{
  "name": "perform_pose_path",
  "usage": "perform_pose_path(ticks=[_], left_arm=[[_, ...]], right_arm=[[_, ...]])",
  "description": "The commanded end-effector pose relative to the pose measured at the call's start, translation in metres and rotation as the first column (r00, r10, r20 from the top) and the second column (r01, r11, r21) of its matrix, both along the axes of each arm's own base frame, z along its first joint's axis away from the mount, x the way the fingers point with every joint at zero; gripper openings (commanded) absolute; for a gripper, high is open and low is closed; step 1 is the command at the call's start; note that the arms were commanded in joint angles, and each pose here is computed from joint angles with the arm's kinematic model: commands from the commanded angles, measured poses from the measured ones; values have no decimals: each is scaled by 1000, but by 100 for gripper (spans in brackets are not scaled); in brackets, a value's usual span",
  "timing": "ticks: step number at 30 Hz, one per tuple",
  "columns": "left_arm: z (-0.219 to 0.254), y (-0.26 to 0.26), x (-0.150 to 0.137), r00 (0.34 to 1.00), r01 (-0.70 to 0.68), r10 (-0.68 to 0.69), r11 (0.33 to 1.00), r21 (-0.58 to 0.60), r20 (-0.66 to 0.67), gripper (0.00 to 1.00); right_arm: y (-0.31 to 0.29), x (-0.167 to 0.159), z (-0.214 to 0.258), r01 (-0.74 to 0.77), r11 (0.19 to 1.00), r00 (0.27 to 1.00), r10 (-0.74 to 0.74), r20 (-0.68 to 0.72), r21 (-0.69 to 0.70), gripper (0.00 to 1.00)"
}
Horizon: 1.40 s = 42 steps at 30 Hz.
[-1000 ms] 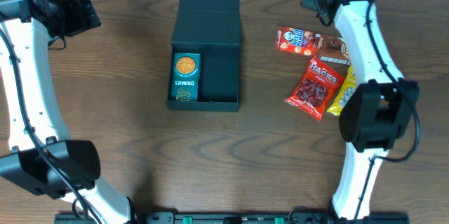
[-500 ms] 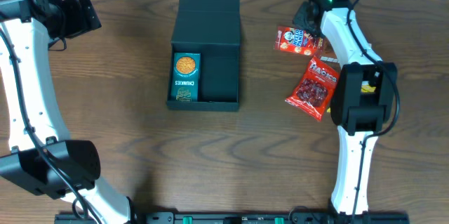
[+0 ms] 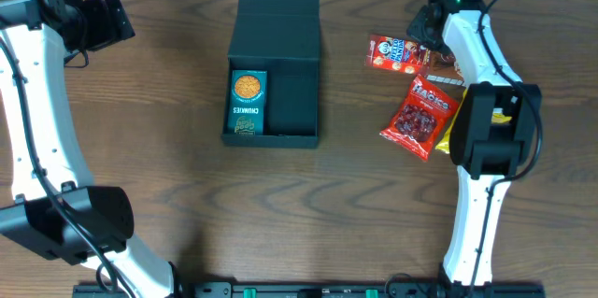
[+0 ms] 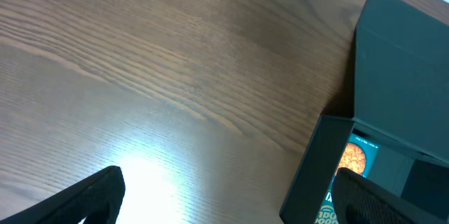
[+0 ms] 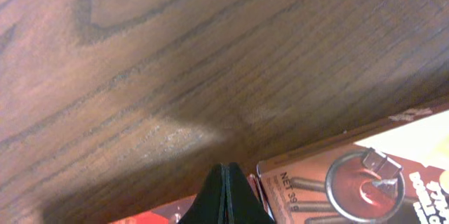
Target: Pack container
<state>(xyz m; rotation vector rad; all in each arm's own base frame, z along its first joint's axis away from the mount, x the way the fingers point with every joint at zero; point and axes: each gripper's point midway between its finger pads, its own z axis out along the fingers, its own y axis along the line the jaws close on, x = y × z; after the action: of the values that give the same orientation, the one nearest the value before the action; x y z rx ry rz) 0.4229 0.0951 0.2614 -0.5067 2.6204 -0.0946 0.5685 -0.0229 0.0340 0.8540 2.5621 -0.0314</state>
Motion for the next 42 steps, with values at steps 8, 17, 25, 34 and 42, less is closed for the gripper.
perform_pose_path(ticks=[8,17,25,34,42], left_arm=[[-6,1,0,1000,-9,9,1000,-5,-18,95],[-6,1,-1,1000,-9,9,1000,-6,-21,95],[-7,0,-3,1000,-9,9,1000,-8,-29,95],[-8,0,-5,999,-9,9,1000,-10,-36,95],[-8,0,-4,999,-10,9,1000,-10,-35,95]], right_arm=[[17,-28,-10,-72,996,989,77,-124,51,2],[63,-50,-16,-215,969,949,237,-207,121,2],[110,-68,-18,-367,923,888,384,-254,116,1],[95,-57,-7,-365,931,900,361,-245,31,2],[16,-11,36,-119,992,991,121,-62,32,2]])
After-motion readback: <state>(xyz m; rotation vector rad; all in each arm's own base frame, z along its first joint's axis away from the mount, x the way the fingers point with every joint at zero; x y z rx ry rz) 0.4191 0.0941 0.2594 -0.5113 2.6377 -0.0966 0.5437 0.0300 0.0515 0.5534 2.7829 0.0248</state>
